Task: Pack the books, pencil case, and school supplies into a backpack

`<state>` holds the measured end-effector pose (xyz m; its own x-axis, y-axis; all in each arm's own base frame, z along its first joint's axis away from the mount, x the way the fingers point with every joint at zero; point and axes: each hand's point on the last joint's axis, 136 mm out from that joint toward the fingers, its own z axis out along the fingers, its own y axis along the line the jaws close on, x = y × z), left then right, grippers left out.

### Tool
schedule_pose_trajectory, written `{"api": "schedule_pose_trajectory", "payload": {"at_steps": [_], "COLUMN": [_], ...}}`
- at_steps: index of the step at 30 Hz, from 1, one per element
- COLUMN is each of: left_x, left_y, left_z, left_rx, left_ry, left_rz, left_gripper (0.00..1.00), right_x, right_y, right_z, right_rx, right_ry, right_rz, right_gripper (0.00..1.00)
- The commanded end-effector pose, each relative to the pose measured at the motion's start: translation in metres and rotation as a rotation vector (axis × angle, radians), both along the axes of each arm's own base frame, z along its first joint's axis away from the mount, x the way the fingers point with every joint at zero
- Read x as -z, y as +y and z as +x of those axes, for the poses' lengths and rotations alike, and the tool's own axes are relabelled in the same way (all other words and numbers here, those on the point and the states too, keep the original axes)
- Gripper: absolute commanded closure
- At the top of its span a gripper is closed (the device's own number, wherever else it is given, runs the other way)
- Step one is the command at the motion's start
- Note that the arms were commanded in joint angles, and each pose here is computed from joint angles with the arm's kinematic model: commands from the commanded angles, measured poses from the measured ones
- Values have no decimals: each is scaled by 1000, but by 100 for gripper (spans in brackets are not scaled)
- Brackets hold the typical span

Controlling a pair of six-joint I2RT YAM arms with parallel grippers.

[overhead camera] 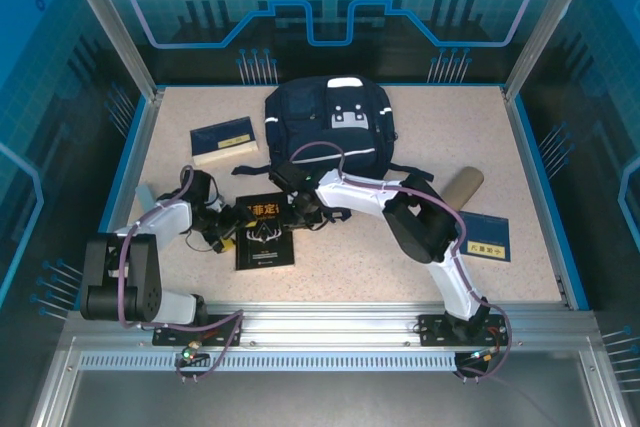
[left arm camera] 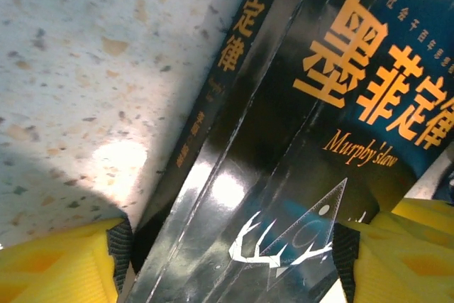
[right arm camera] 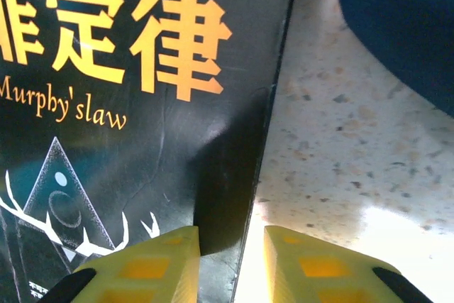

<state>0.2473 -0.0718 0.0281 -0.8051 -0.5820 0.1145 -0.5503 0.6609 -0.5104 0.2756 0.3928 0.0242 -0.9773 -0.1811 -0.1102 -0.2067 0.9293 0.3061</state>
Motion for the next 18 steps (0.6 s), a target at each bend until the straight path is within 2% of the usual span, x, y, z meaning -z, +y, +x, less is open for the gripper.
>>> {"api": "schedule_pose_trajectory", "payload": {"at_steps": [1, 3, 8, 16, 18], "left_x": [-27, -38, -62, -76, -81], "left_y": [-39, -46, -60, -65, -71], "left_z": [5, 7, 8, 10, 14], "left_rx": [54, 78, 140, 112, 88], "left_ry": [-77, -111, -185, -241, -253], "left_rz": [-246, -277, -312, -358, -428], "left_gripper": [27, 30, 30, 34, 37], "right_x": [31, 32, 37, 42, 42], "right_y": [-48, -48, -39, -41, -43], "right_z": [-1, -1, -8, -10, -10], "right_rx": [44, 47, 40, 57, 61], "right_ry": [52, 58, 101, 119, 123], "right_rz": [-162, -152, -100, -90, -89], "right_gripper": [70, 70, 70, 70, 70]}}
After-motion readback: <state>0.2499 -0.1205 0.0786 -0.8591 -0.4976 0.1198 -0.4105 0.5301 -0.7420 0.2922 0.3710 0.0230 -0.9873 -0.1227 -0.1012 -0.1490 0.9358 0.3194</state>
